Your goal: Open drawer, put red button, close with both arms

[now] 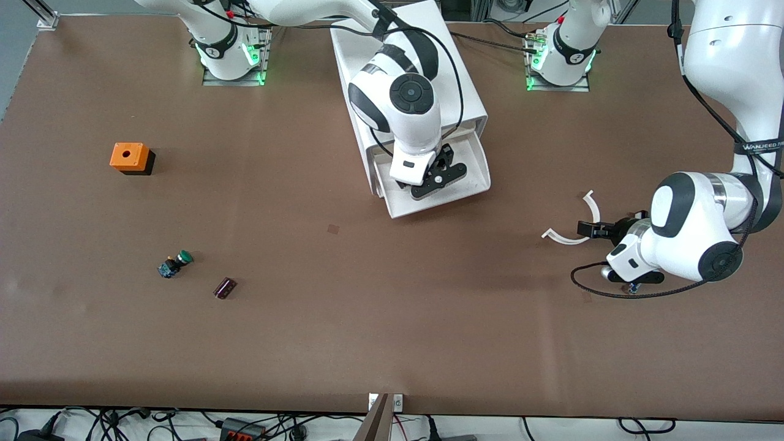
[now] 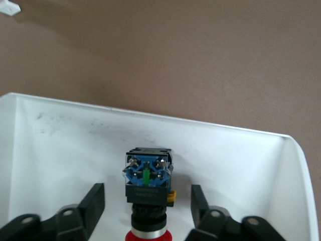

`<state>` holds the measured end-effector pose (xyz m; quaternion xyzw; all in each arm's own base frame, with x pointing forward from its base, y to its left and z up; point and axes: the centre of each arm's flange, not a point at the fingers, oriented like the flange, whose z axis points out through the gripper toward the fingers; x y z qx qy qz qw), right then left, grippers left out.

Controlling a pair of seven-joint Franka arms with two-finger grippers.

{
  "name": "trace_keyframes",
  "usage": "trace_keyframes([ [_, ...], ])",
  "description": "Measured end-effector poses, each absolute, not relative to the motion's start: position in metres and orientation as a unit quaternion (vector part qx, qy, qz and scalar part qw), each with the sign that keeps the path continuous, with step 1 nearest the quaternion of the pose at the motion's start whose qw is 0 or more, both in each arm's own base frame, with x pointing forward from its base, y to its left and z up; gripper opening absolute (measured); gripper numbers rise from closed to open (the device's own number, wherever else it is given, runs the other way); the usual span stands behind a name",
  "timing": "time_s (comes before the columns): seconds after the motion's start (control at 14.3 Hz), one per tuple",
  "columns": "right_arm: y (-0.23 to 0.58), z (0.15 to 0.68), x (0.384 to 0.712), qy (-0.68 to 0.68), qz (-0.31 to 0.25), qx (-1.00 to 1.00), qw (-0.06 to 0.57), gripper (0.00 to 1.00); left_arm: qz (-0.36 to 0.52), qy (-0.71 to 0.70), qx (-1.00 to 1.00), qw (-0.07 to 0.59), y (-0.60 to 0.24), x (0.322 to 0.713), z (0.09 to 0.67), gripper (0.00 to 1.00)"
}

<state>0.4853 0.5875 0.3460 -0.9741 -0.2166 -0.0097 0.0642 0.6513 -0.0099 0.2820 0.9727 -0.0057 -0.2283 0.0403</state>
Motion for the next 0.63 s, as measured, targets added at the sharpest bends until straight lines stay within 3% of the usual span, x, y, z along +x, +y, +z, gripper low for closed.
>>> trace_keyframes([
  [0.07,0.589,0.353,0.486,-0.209,-0.014,-0.975,0.068,0.95,-0.227,-0.005,0.973,0.04,-0.009,0.652,0.283,1.0],
  [0.14,0.591,0.361,0.486,-0.204,-0.02,-0.976,0.072,1.0,-0.222,-0.004,0.974,0.04,-0.008,0.655,0.287,1.0],
  [0.35,0.572,0.384,0.51,-0.181,-0.049,-0.98,0.066,1.0,-0.203,0.022,0.978,0.036,0.006,0.665,0.303,1.0],
  [0.63,0.493,0.415,0.583,-0.112,-0.103,-0.988,0.024,1.0,-0.172,0.053,0.983,0.032,0.021,0.679,0.328,1.0],
])
